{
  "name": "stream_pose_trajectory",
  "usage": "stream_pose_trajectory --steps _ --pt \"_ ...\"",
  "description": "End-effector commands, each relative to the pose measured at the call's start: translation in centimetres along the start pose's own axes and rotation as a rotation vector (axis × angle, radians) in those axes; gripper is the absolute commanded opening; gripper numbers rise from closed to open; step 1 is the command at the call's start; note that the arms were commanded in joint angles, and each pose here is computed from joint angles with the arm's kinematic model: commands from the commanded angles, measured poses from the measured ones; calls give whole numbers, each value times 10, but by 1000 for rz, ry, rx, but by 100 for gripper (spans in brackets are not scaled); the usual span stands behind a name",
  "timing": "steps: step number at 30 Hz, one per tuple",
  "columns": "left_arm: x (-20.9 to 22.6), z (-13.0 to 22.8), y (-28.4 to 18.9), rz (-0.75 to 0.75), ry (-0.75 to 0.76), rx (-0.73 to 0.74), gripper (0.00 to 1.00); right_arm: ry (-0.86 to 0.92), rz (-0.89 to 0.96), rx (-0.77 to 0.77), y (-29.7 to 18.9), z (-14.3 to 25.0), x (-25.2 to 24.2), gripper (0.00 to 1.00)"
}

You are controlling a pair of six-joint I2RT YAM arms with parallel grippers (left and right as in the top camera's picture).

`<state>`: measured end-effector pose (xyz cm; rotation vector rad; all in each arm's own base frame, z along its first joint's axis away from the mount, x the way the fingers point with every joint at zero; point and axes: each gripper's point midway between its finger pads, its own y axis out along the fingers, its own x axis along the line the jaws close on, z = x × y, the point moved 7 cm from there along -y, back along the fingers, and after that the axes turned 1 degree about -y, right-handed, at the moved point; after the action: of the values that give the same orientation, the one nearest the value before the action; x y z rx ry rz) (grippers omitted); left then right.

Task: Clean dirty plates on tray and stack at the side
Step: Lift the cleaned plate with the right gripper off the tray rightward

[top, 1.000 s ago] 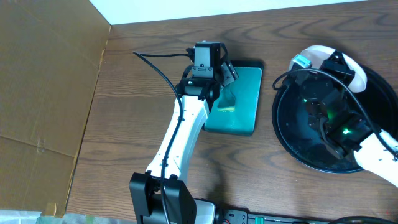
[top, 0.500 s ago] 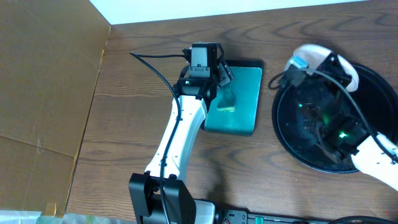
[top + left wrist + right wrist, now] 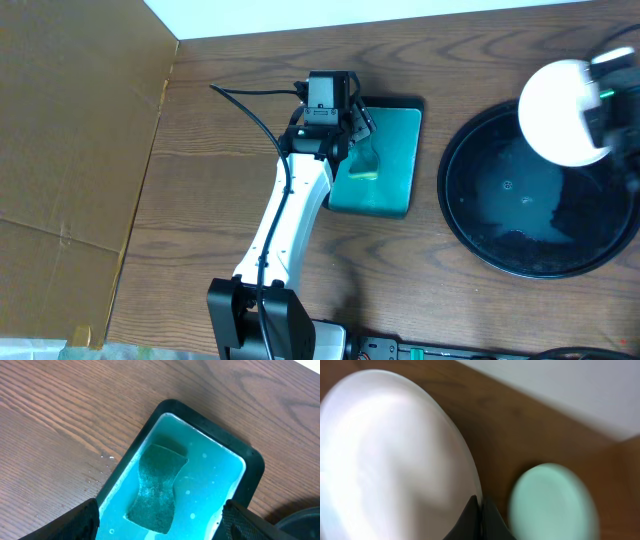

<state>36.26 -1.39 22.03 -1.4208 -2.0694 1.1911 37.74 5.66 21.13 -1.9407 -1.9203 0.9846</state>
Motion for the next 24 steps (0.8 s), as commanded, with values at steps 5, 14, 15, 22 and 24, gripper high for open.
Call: stream_pose_trajectory --steps 5,14,15,22,24 --pt "1 -6 -3 -9 3 -21 79 720 -261 15 9 25 -96 1" --pt "1 -6 -3 -10 3 -21 79 1104 213 86 0 94 -202 2" --pt "1 -6 -3 -10 3 -21 79 1121 235 90 0 98 -207 2" --pt "1 -6 -3 -10 3 -21 80 1131 337 192 27 130 -211 1" --pt "1 -6 -3 -10 3 -21 79 1152 362 206 36 138 -212 1"
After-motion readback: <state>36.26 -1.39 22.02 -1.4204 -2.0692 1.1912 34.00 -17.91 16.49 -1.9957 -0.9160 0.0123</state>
